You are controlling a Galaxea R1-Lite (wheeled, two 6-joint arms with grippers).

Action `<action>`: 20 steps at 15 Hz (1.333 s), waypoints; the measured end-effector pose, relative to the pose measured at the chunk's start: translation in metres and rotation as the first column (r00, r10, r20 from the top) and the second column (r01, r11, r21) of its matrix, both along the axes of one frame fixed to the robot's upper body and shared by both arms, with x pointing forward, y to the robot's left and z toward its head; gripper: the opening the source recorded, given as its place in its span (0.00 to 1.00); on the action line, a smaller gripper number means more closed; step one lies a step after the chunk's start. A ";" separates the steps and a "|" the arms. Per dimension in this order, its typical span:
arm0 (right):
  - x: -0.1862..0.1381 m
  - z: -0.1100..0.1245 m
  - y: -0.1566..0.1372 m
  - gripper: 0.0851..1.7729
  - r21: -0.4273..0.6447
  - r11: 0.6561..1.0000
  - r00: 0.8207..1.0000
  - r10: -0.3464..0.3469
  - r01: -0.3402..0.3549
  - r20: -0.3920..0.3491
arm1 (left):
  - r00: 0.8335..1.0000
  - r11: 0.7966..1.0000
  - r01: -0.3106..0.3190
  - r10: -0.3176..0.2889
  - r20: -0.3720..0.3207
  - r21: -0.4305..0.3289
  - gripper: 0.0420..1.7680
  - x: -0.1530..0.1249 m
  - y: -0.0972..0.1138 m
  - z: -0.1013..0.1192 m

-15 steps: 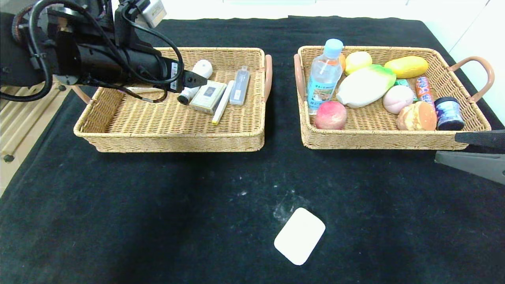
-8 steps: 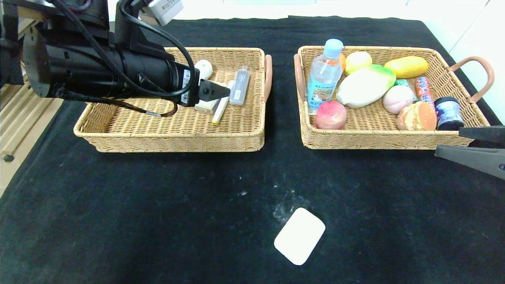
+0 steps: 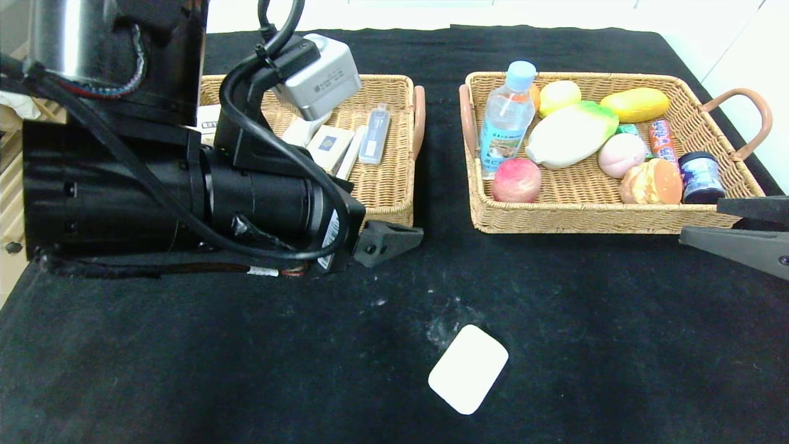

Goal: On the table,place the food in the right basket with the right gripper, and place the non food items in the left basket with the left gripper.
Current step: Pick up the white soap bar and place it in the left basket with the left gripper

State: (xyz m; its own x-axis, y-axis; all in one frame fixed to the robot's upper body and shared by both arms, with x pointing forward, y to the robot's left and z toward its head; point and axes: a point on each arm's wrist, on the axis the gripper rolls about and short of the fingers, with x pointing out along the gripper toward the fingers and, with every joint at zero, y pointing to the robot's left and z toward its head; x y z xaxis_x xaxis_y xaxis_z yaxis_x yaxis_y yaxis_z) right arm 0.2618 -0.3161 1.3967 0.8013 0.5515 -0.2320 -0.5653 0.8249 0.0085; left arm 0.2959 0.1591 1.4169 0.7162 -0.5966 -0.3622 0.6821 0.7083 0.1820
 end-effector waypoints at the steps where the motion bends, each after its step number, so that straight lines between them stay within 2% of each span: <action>1: 0.000 0.000 0.000 0.96 0.000 1.000 1.000 0.000 0.000 0.000 | 1.000 1.000 0.022 -0.022 -0.010 0.011 0.96 -0.006 -0.003 -0.004; 5: 0.000 0.000 0.000 0.96 0.000 1.000 1.000 -0.001 0.001 0.001 | 0.996 0.996 0.073 -0.071 -0.044 0.042 0.97 -0.018 -0.014 -0.019; 6: 0.000 0.000 0.000 0.96 0.000 1.000 1.000 -0.001 0.001 0.000 | 0.996 0.996 0.078 -0.077 -0.035 0.044 0.97 -0.021 -0.019 -0.023; 9: 0.001 0.000 0.000 0.96 0.000 1.000 1.000 -0.001 0.001 -0.001 | 0.999 0.997 0.037 -0.038 0.007 0.068 0.97 -0.026 -0.037 -0.040; 11: 0.001 0.000 0.000 0.96 0.000 1.000 1.000 -0.001 0.001 -0.002 | 0.999 0.996 0.039 -0.040 0.012 0.081 0.97 -0.029 -0.052 -0.056; 13: 0.001 0.000 0.000 0.96 0.000 1.000 1.000 -0.001 0.001 -0.001 | 0.999 0.993 0.049 -0.048 -0.009 0.108 0.97 -0.030 -0.060 -0.069; 16: 0.002 -0.001 0.000 0.96 -0.001 1.000 1.000 -0.003 0.003 -0.005 | 0.999 0.990 -0.006 0.012 -0.041 0.137 0.97 -0.030 -0.073 -0.086; 20: 0.002 -0.002 0.000 0.96 -0.005 1.000 1.000 -0.012 0.012 -0.007 | 0.994 0.987 -0.039 0.054 -0.096 0.153 0.97 -0.030 -0.089 -0.106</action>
State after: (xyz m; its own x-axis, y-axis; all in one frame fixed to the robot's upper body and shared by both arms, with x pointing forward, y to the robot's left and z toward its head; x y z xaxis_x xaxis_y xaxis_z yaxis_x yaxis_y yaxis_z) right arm 0.2642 -0.3163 1.3949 0.8061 0.5407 -0.2403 -0.5552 0.8317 0.0088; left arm 0.2656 0.0696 1.3109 0.6978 -0.4966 -0.5163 0.6691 0.7092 0.2222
